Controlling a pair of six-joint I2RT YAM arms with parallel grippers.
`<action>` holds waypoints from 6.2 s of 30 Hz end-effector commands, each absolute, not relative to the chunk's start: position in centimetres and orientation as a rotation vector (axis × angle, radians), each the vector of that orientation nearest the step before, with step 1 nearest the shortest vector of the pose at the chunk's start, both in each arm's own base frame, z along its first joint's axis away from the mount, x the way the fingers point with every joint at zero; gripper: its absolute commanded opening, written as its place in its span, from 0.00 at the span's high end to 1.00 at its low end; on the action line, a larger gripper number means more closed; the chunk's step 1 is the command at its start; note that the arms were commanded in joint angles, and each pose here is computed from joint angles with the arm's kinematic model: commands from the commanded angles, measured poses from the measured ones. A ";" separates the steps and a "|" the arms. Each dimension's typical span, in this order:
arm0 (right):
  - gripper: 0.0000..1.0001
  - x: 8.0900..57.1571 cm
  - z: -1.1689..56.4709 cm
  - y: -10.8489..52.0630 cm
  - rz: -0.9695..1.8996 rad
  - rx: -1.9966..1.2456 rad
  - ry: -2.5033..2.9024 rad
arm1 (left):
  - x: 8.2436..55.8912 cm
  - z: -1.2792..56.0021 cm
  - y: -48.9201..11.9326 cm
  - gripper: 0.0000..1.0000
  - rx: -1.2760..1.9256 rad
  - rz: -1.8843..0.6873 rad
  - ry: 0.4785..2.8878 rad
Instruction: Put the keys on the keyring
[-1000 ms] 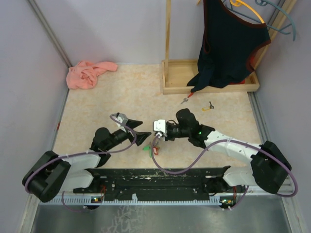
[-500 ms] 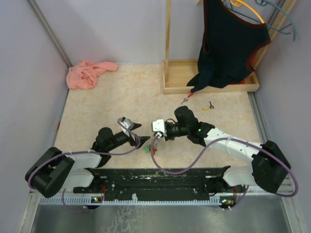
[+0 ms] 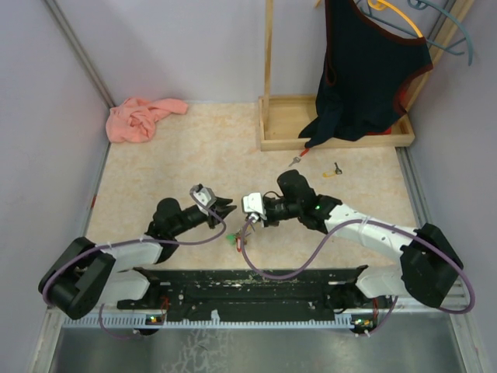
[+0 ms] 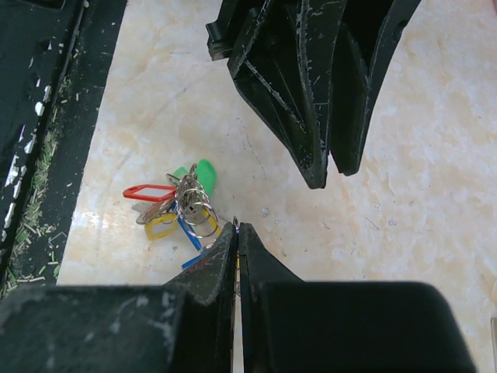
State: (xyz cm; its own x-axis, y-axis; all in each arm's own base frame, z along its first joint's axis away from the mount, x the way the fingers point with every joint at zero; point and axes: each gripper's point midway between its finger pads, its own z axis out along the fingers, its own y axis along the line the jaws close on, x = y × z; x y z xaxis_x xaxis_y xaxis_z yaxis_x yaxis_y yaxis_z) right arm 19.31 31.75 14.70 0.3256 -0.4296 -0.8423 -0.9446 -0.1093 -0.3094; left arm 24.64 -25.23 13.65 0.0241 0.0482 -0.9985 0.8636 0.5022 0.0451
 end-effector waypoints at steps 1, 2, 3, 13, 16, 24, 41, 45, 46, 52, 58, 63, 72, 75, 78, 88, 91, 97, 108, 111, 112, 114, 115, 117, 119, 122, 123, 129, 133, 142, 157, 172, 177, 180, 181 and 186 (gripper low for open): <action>1.00 20.3 18.9 33.4 0.721 -1.668 1.105 | 24.6 13.9 -25.6 0.61 0.912 -0.766 1.399; 1.00 20.4 19.0 33.4 0.721 -1.669 1.104 | 24.7 13.6 -25.7 0.57 0.922 -0.774 1.422; 1.00 20.3 19.1 33.4 0.722 -1.670 1.101 | 24.4 13.0 -26.0 0.57 0.953 -0.792 1.442; 1.00 19.9 19.4 33.5 0.740 -1.678 1.084 | 20.7 13.8 -26.9 0.44 1.137 -0.888 1.234; 1.00 19.9 19.5 33.6 0.745 -1.680 1.076 | 20.3 13.8 -27.3 0.45 1.174 -0.922 1.216; 1.00 19.5 19.9 33.8 0.760 -1.689 1.054 | 20.0 13.5 -28.2 0.48 1.228 -0.991 1.204; 1.00 19.7 19.5 33.5 0.727 -1.692 1.086 | 19.7 13.2 -28.8 1.00 1.253 -1.070 1.220; 1.00 19.5 19.6 32.9 0.720 -1.673 1.106 | 20.1 13.6 -28.5 1.00 1.222 -1.027 1.224; 1.00 19.5 19.5 32.8 0.720 -1.668 1.113 | 20.1 13.9 -28.5 1.00 1.217 -1.025 1.221; 1.00 19.3 18.5 32.4 0.733 -1.645 1.172 | 20.1 14.3 -28.1 1.00 1.163 -1.023 1.233; 1.00 19.2 17.1 32.0 0.747 -1.581 1.267 | 20.6 13.9 -27.4 1.00 1.077 -0.985 1.283; 1.00 18.7 15.0 31.9 0.775 -1.563 1.338 | 21.1 14.1 -26.8 1.00 0.993 -0.955 1.285; 0.91 17.6 12.9 32.5 0.885 -1.540 1.399 | 20.8 13.4 -26.8 1.00 1.005 -0.955 1.248; 0.91 17.6 12.7 32.5 0.884 -1.543 1.415 | 20.7 13.1 -26.9 1.00 1.008 -0.971 1.263; 0.84 18.3 12.4 31.9 0.852 -1.515 1.469 | 20.8 13.0 -27.0 1.00 0.990 -0.989 1.298; 0.70 19.2 10.0 28.3 0.761 -1.189 1.928 | 20.4 9.8 -26.6 0.54 0.756 -1.030 1.735; 0.70 18.8 9.0 27.8 0.777 -1.093 2.021 | 20.1 9.0 -26.7 0.51 0.682 -1.044 1.832; 0.72 19.0 6.5 27.6 0.812 -1.017 2.138 | 19.5 7.8 -27.6 0.49 0.626 -1.109 1.951; 0.76 20.5 4.4 28.1 0.852 -0.949 2.173 | 19.3 5.9 -29.0 0.46 0.637 -1.140 2.038; 0.76 20.5 3.8 28.1 0.855 -0.951 2.185 | 19.4 5.2 -29.1 0.46 0.638 -1.134 2.063; 0.76 20.5 3.7 28.2 0.860 -0.954 2.188 | 19.3 5.0 -29.1 0.47 0.639 -1.134 2.073; 0.76 20.3 3.4 28.2 0.872 -0.955 2.196 | 19.3 4.7 -29.2 0.47 0.639 -1.139 2.088; 0.76 20.2 3.3 28.2 0.879 -0.957 2.204 | 19.2 4.6 -29.2 0.47 0.638 -1.142 2.094; 0.76 19.9 3.1 28.3 0.893 -0.962 2.210 | 19.2 4.4 -29.3 0.48 0.637 -1.142 2.099; 0.76 19.6 3.1 28.5 0.912 -0.975 2.212 | 19.2 4.2 -29.3 0.49 0.635 -1.137 2.103; 0.76 19.4 3.1 28.8 0.948 -0.985 2.207 | 19.1 3.8 -29.4 0.49 0.636 -1.138 2.115; 0.76 19.3 3.1 29.0 0.962 -0.989 2.204 | 19.1 3.7 -29.4 0.49 0.635 -1.140 2.120; 0.80 18.9 3.9 30.1 1.064 -0.991 2.157 | 19.0 2.4 -29.8 0.53 0.619 -1.135 2.161; 0.87 19.1 4.5 30.3 1.067 -0.993 2.137 | 19.2 2.0 -29.8 0.56 0.606 -1.124 2.176; 0.89 19.0 4.9 29.5 1.042 -0.993 2.142 | 19.4 2.1 -29.6 0.57 0.588 -1.105 2.172; 1.00 19.1 4.9 29.7 1.044 -1.003 2.151 | 19.2 3.1 -29.6 0.57 0.602 -1.133 2.107; 1.00 21.7 10.0 31.2 0.943 -1.235 1.871 | 21.4 9.8 -28.8 0.61 0.717 -1.055 1.699; 1.00 21.9 10.7 31.9 0.958 -1.302 1.792 | 22.3 10.4 -27.9 0.63 0.742 -0.998 1.627; 1.00 21.9 10.9 32.2 0.965 -1.328 1.748 | 22.6 10.6 -26.8 0.64 0.734 -0.989 1.585; 1.00 21.9 10.9 32.3 0.968 -1.337 1.740 | 22.7 10.6 -26.4 0.64 0.729 -0.989 1.571; 1.00 21.8 11.2 32.6 0.986 -1.371 1.680 | 20.6 11.2 -25.6 0.58 0.813 -1.003 1.404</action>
